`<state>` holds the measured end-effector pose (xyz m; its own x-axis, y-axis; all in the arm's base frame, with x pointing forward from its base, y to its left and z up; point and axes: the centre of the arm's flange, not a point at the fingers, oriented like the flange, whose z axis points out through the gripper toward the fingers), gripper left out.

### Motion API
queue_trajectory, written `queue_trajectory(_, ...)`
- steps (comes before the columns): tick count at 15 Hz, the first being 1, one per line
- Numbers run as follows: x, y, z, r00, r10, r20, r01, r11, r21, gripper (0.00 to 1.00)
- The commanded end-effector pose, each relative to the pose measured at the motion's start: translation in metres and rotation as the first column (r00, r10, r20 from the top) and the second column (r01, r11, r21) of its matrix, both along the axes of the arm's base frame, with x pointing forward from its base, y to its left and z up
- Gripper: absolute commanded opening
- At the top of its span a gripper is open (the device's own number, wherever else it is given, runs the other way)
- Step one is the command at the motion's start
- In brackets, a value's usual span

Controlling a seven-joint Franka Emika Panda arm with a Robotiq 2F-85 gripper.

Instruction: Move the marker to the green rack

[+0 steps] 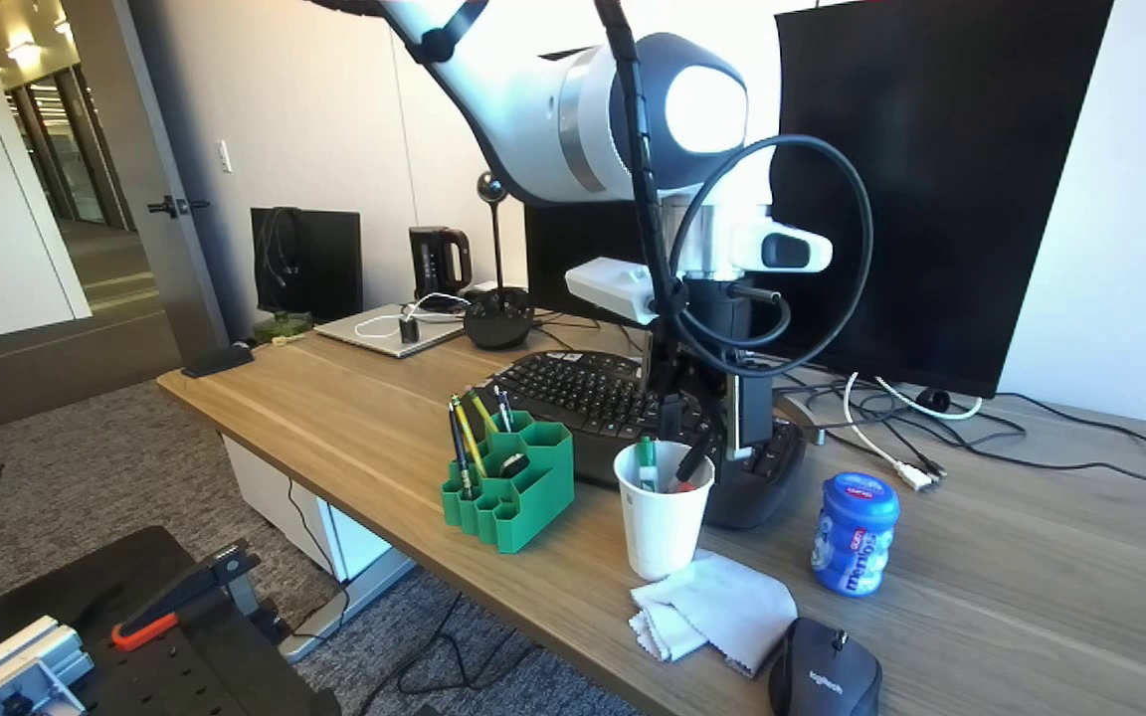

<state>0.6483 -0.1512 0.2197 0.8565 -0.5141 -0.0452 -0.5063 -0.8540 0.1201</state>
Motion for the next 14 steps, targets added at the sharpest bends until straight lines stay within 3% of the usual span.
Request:
queue_trajectory(1,0.0081,0.0003,0.001,1.0,-0.015,-0.013,0.015,1.0,-0.014,1.0)
queue_trajectory(7,0.0084,-0.0004,0.0015,1.0,-0.021,-0.01,0.021,1.0,-0.013,0.99)
queue_trajectory(9,0.0083,-0.0006,0.0014,1.0,-0.024,-0.01,0.024,1.0,-0.014,0.91)
queue_trajectory(11,0.0084,-0.0006,0.0013,1.0,-0.028,-0.009,0.028,1.0,-0.014,0.67)
queue_trajectory(12,0.0083,-0.0006,0.0013,1.0,-0.029,-0.009,0.029,0.999,-0.014,0.66)
queue_trajectory(14,0.0094,-0.0001,0.0029,1.0,-0.03,-0.005,0.03,0.999,-0.014,0.53)
